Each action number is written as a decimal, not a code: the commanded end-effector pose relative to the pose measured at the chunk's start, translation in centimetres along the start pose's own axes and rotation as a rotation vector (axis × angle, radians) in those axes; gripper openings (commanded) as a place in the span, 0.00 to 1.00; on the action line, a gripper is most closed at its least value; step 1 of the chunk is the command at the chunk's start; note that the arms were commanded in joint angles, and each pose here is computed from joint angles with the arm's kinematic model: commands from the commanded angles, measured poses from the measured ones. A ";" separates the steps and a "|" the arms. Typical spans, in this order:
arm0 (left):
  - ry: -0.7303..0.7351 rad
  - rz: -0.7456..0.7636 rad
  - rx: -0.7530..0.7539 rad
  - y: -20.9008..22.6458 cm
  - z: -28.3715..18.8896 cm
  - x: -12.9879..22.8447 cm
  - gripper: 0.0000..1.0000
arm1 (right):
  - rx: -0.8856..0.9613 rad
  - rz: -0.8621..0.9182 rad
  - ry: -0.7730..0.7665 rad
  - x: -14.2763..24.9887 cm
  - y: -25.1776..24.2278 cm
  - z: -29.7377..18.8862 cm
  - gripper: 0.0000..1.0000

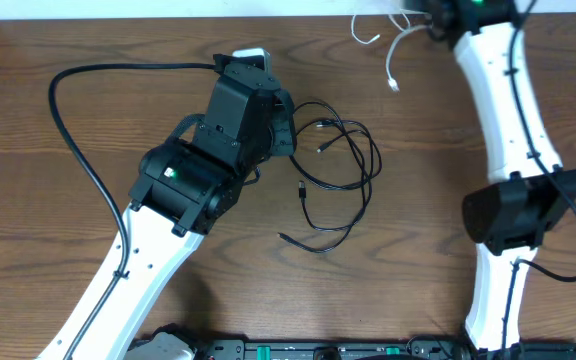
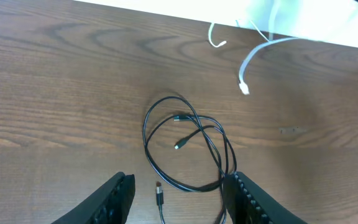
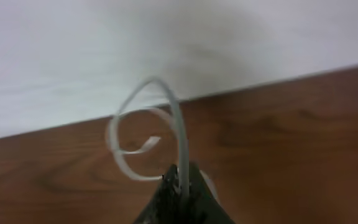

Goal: Untangle cables

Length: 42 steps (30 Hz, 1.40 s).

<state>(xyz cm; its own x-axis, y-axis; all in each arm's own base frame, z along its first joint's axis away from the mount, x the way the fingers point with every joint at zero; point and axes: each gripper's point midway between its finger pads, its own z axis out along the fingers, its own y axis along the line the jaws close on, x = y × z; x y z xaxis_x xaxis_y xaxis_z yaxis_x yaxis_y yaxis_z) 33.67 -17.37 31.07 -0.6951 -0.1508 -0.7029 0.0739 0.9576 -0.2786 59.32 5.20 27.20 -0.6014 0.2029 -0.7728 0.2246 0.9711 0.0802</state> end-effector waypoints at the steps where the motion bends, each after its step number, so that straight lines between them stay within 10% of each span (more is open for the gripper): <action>1: 0.007 -0.001 -0.022 0.4 0.5 0.1 0.50 | 0.138 0.042 -0.028 -2.5 -8.0 -0.9 0.01; 13: 0.030 0.004 -0.035 0.6 0.8 0.7 0.50 | 0.339 0.263 -0.131 -6.0 -29.1 -1.8 0.01; 31: 0.027 0.003 -0.033 0.6 0.8 0.6 0.50 | 0.343 0.275 -0.105 -2.2 -31.6 8.7 0.02; 33: 0.027 0.003 -0.034 0.6 0.8 0.6 0.50 | 0.344 0.286 -0.082 -1.2 -31.7 9.8 0.19; 35: 0.027 0.003 -0.033 0.6 0.8 0.6 0.51 | 0.346 0.285 -0.067 -0.6 -31.7 10.4 0.84; 36: 0.027 0.003 -0.033 0.6 0.8 0.6 0.50 | 0.344 0.284 -0.062 -0.4 -31.7 10.5 0.99; 42: 0.026 0.003 -0.033 0.6 0.8 0.6 0.50 | 0.278 0.281 -0.040 -1.0 -30.3 8.8 0.99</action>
<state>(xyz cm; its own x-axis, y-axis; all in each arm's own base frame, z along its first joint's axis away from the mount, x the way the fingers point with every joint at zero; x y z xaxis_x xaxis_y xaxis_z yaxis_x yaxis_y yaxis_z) 33.65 -17.36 30.19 -0.7150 -0.1390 -0.6852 0.0659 0.9623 -0.2639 60.09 -26.56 15.57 -0.4927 0.4600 -0.7386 0.6098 0.7881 0.0841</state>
